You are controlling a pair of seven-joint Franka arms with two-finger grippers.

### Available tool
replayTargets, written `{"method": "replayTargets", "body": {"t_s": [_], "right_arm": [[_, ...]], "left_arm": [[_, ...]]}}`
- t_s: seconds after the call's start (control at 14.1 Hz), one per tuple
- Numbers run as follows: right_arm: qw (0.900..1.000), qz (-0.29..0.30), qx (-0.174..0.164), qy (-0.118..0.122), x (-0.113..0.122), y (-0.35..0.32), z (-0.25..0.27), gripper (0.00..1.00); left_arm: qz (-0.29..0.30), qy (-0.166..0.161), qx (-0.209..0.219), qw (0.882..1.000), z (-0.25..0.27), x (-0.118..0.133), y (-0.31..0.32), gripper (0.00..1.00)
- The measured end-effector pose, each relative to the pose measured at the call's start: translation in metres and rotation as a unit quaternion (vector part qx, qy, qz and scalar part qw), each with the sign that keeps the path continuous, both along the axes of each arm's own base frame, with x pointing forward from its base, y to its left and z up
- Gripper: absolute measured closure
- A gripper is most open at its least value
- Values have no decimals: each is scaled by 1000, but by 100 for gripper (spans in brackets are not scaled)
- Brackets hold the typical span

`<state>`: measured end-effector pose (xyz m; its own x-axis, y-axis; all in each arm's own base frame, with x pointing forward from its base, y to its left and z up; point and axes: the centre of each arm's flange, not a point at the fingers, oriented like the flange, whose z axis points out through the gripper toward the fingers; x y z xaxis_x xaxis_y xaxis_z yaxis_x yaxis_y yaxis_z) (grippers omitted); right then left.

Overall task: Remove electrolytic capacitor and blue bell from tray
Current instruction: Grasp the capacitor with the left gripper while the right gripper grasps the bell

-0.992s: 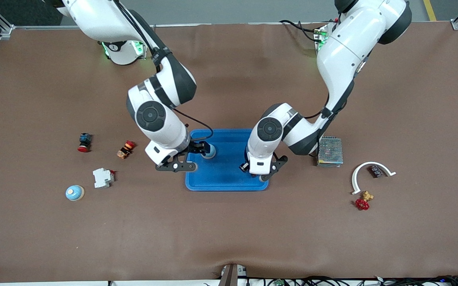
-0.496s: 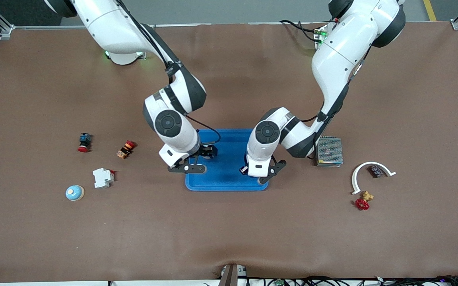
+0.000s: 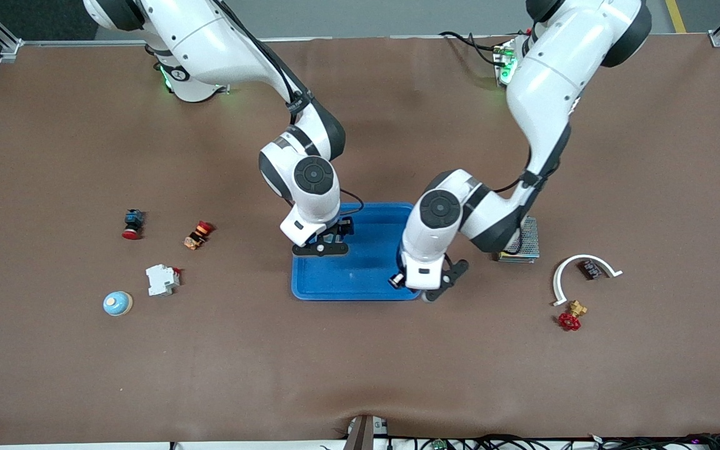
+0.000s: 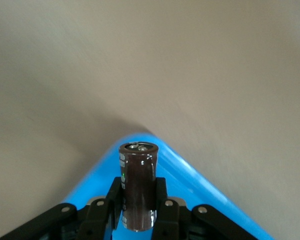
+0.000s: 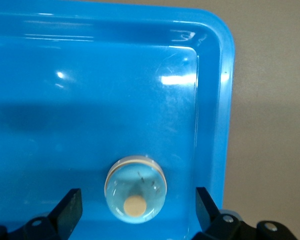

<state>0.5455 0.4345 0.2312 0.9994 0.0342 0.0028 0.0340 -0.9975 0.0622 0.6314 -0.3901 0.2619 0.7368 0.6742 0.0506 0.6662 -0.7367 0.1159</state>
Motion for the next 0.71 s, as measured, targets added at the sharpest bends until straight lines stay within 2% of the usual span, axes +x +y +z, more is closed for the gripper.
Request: {"method": "replayTargets", "body": {"t_s": [0.28,0.71], "right_arm": [[1000,-1,1,-3,2,-2,-13,0],[1000,1,5,-5,-6,-7,-40,0]], "left_arm": [[-11,30,52,998,48,18,63,70],[-69,94,99,988,62,27,135,70]]}}
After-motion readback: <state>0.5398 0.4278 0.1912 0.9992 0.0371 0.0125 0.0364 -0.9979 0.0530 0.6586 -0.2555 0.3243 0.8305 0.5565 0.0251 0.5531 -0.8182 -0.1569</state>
